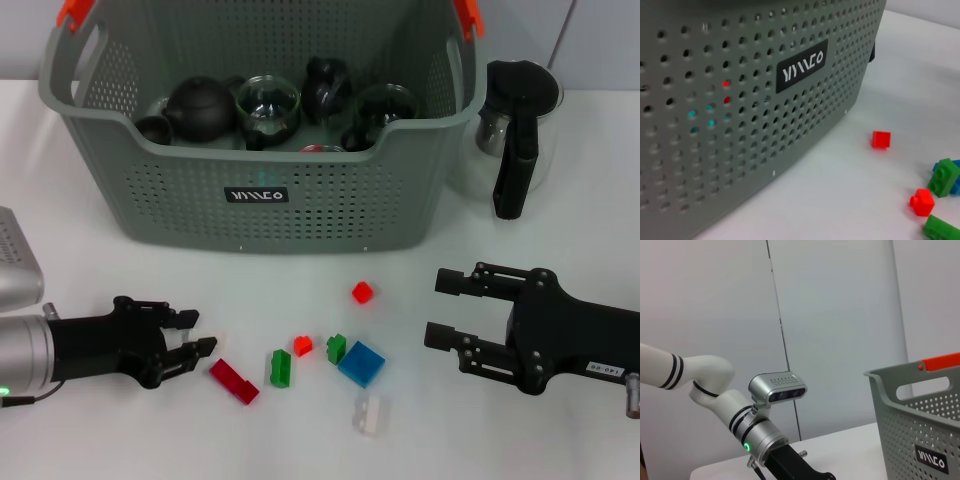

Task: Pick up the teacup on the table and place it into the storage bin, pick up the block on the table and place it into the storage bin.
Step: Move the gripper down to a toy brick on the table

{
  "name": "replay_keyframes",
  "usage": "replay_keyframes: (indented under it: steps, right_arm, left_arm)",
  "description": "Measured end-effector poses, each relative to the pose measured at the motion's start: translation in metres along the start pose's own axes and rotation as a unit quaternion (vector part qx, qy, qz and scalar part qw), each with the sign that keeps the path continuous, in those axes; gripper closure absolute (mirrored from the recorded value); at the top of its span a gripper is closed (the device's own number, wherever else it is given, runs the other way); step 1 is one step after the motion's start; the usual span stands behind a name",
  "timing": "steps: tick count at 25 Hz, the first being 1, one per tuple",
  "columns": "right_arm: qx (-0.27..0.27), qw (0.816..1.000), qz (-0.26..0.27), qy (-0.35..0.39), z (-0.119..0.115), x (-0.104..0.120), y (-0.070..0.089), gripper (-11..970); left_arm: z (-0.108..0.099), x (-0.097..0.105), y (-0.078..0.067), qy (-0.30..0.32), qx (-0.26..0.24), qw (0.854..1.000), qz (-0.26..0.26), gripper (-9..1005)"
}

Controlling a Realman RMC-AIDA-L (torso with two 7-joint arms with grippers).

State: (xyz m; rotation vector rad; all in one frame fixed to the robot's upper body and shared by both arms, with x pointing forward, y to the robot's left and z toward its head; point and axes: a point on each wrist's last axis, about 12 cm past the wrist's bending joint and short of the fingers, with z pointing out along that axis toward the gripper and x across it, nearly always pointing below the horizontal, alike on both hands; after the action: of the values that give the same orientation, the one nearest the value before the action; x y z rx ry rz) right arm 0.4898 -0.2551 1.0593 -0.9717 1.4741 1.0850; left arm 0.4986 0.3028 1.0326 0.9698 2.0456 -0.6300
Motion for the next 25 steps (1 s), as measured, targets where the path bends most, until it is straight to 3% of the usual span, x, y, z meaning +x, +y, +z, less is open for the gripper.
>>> replay_keyframes:
  steps: [13,25]
  right_arm:
    - [-0.001,1.000,0.001,0.000,-0.0002,0.0004,0.0005,335]
    - [0.001,1.000,0.002,0.000,-0.0014,0.0013,0.0015,334]
  left_arm:
    - [0.0026,0.0002,-0.0005,0.004,0.001,1.000,0.002,582]
    - [0.0004,0.0011,0.0055,0.000,-0.027,1.000,-0.012,611]
